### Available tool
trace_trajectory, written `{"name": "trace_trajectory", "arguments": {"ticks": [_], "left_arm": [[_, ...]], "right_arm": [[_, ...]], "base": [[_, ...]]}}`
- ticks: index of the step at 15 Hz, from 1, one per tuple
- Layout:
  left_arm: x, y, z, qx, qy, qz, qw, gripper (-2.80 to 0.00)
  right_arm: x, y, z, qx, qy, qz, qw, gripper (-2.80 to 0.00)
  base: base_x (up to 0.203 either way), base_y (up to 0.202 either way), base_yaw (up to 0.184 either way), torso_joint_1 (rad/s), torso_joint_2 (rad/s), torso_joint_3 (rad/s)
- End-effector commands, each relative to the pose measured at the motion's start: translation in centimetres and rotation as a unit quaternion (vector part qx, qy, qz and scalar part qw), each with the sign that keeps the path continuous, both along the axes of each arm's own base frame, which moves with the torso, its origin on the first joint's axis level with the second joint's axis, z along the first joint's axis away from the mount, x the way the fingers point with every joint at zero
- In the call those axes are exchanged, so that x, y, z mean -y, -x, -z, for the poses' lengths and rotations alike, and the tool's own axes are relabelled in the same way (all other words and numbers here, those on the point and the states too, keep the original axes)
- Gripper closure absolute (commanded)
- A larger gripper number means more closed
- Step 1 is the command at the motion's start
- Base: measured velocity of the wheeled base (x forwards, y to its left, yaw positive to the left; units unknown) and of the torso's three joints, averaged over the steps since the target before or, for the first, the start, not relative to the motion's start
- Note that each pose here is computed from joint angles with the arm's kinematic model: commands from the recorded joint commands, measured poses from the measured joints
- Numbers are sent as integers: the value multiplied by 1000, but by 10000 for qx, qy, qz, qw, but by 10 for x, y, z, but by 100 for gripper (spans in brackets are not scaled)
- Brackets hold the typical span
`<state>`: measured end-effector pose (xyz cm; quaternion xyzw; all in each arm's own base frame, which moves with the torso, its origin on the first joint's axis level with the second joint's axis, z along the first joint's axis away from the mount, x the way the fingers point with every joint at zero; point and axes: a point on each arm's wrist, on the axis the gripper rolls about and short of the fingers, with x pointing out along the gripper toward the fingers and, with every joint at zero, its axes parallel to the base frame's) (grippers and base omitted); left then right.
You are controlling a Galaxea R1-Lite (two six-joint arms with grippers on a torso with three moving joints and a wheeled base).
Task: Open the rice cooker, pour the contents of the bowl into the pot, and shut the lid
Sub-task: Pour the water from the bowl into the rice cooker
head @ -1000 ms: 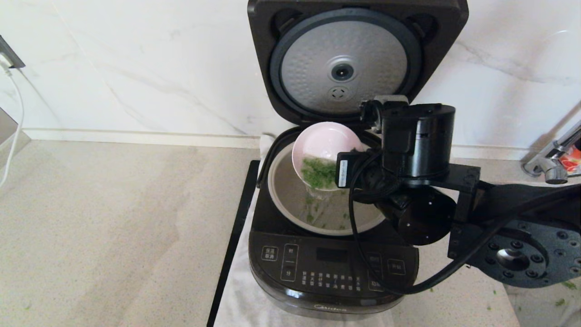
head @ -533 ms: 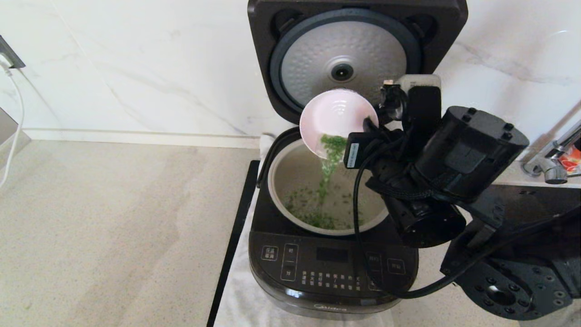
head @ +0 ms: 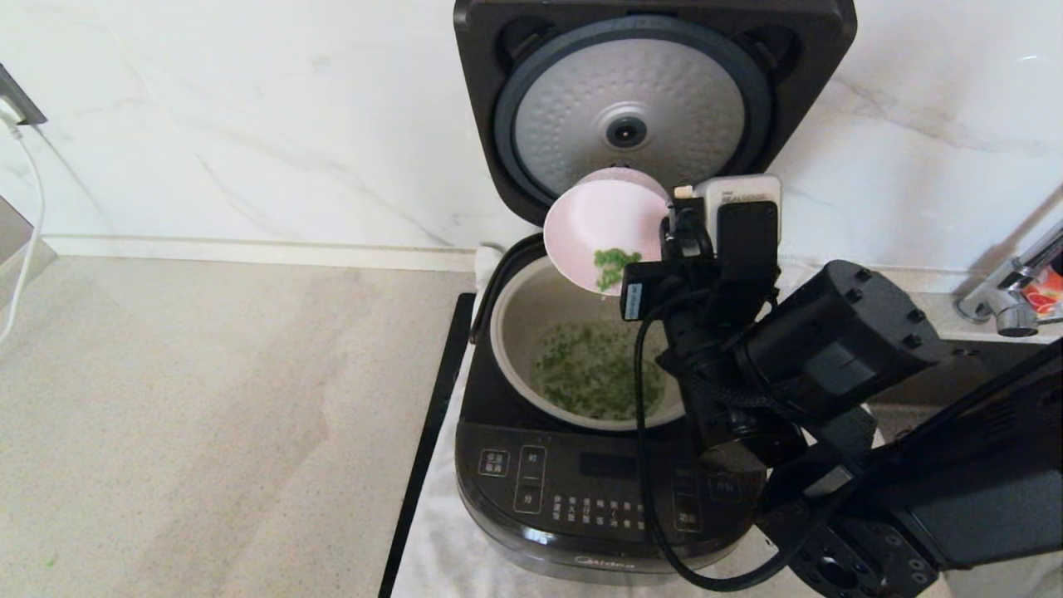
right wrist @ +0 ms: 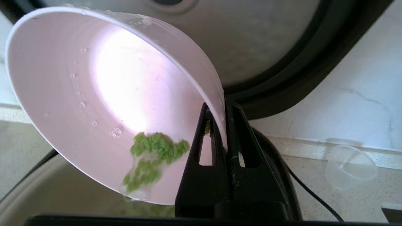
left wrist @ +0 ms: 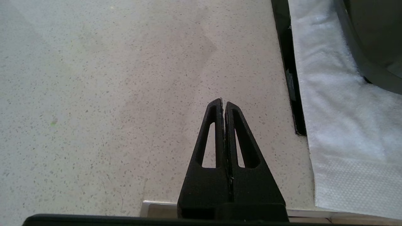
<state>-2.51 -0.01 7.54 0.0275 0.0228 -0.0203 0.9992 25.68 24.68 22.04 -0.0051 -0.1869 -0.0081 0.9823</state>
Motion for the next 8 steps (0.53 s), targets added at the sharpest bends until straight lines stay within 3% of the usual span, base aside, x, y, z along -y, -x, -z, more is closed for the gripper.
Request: {"name": "trace_trajectory", "arguments": {"ticks": [1, 4, 8], "left_arm": [[0, 0, 0, 2, 0, 3, 10000, 0], [0, 0, 0, 3, 0, 3, 10000, 0], [0, 0, 0, 3, 0, 3, 10000, 0]], "right_arm": [[-3, -2, 2, 5, -3, 20, 10000, 0], [-4, 3, -11, 28, -133, 50, 9999, 0], [-11, 0, -40, -390, -183, 131, 9990, 0]], "base": [[0, 0, 0, 0, 0, 0], [0, 0, 0, 0, 0, 0], [0, 0, 0, 0, 0, 0]]}}
